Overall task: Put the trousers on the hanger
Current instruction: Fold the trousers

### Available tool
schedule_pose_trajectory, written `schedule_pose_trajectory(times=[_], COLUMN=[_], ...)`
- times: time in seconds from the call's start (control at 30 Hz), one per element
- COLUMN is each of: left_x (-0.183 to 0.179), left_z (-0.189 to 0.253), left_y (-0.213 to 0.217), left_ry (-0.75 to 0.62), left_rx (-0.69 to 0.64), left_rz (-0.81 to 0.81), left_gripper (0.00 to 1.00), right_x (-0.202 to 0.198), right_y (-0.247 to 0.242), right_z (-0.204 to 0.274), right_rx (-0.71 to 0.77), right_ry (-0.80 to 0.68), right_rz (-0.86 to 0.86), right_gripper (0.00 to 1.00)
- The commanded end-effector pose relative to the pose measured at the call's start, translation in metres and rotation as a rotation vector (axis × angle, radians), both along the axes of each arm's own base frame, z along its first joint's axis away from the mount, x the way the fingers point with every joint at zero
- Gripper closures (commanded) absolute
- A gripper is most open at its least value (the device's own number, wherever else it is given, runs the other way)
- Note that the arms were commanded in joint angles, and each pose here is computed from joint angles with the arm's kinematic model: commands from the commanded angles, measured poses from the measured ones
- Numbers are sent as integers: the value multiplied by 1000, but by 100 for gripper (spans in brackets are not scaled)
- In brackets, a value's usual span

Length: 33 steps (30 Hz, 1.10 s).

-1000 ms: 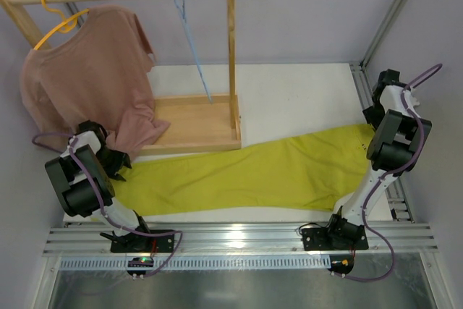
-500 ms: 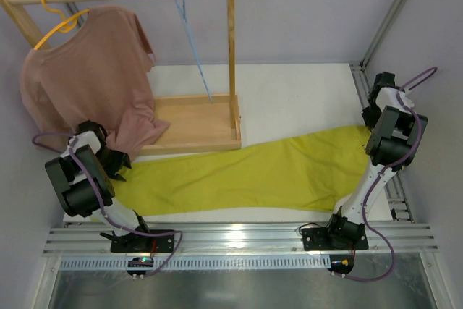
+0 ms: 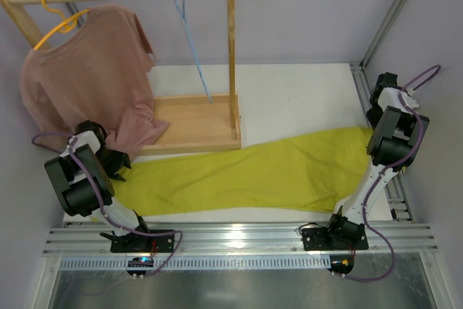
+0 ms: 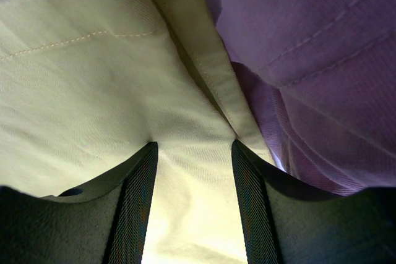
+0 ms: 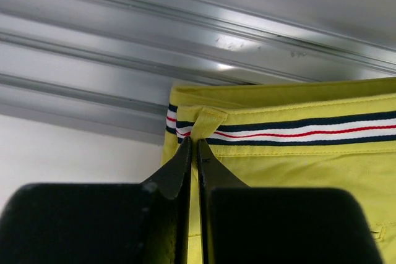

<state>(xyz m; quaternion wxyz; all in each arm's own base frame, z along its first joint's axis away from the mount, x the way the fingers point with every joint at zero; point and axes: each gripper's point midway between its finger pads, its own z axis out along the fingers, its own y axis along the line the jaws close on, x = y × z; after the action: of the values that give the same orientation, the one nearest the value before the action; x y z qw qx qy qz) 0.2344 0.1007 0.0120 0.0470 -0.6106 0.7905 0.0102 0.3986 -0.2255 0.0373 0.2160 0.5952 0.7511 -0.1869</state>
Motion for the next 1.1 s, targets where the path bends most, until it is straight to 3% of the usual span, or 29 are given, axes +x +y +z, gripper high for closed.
schedule_pose_trajectory(times=[0.0, 0.17, 0.27, 0.33, 0.4, 0.53, 0.63, 0.77, 1.07], left_x=[-33, -32, -27, -17, -4, 14, 22, 26, 0], left_z=[-23, -21, -18, -12, -4, 19, 28, 52, 57], left_y=[35, 40, 40, 36, 30, 17, 1, -10, -25], left_ry=[158, 155, 128, 68, -7, -135, -228, -347, -351], left_rx=[146, 153, 150, 134, 97, 45, -4, 21, 32], left_rz=[34, 46, 48, 35, 19, 26, 4, -39, -67], left_gripper=[47, 47, 48, 46, 45, 40, 28, 27, 26], right_x=[-14, -22, -6, 15, 27, 41, 40, 38, -12], right_y=[-38, -48, -44, -30, -16, 29, 65, 145, 289], right_z=[26, 37, 32, 33, 35, 78, 90, 118, 117], right_rx=[-114, -162, -92, -9, 37, 58, 120, 153, 278], right_ry=[10, 18, -27, -112, -169, -288, -334, -401, -454], right_rz=[-101, -154, -74, 13, 100, 269, 367, 563, 899], right_gripper=[96, 96, 96, 86, 66, 52, 46, 43, 43])
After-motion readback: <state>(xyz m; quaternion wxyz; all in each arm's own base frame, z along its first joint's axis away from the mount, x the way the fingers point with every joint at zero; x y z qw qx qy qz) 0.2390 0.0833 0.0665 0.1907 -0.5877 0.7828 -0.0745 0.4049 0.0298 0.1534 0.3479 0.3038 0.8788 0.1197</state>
